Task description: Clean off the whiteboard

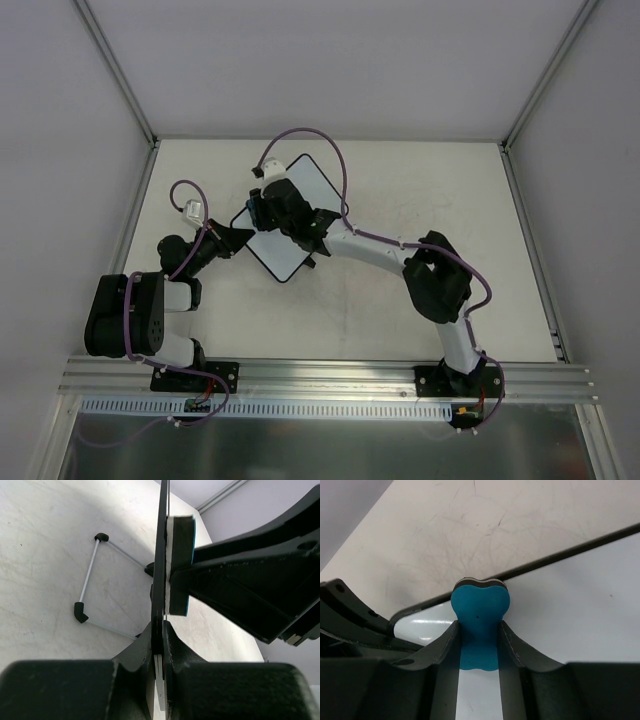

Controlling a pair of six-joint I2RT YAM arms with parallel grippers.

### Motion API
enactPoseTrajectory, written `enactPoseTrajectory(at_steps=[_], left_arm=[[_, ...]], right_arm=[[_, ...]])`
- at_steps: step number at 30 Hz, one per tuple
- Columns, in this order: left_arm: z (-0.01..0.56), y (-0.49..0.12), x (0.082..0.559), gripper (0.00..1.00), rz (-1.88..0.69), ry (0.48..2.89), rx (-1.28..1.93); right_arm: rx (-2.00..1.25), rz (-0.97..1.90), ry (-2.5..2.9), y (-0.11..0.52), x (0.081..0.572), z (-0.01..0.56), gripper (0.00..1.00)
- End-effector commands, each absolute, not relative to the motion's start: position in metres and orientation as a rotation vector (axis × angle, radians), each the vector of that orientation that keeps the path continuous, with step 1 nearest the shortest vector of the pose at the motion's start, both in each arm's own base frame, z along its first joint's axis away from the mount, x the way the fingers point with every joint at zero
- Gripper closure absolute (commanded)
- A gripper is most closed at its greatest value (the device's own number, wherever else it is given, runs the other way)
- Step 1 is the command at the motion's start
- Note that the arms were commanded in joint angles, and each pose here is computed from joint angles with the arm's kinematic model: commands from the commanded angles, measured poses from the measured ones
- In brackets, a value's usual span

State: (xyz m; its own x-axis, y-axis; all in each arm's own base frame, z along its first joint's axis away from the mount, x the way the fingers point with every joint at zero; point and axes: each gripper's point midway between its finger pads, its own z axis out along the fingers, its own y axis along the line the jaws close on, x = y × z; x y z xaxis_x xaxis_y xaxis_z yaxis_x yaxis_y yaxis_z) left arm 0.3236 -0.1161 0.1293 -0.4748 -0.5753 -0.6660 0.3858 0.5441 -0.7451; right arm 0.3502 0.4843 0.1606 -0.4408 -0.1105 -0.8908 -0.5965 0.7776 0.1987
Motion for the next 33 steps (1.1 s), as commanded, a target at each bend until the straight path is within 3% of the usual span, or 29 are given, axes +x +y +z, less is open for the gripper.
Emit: enactPoseTrajectory(at_steps=[1,12,20,24,33], left_arm=[[0.187,-0.128,0.319,1.00,-1.071,1.462,0.177],[0.185,-0.127,0.319,1.00,-1.063,1.467,0.168],[0.182,-0.125,0.323,1.00,-1.061,1.481,0.141],[0.183,-0.125,0.322,1.00,-1.056,1.479,0.139],[0.182,-0.123,0.323,1.00,-1.055,1.481,0.119]], right_arm=[[-0.515,0.606,1.925,0.495,0.366,0.177,1.00],[-0.340,0.578,1.771,0.494,0.405,0.259,1.00],[-0.212,0.565,1.621,0.415,0.402,0.376,1.00],[-0.175,0.377,1.694,0.351,0.381,0.361,1.00],[-0.052,0.099,2.244,0.191,0.321,0.174,1.00]])
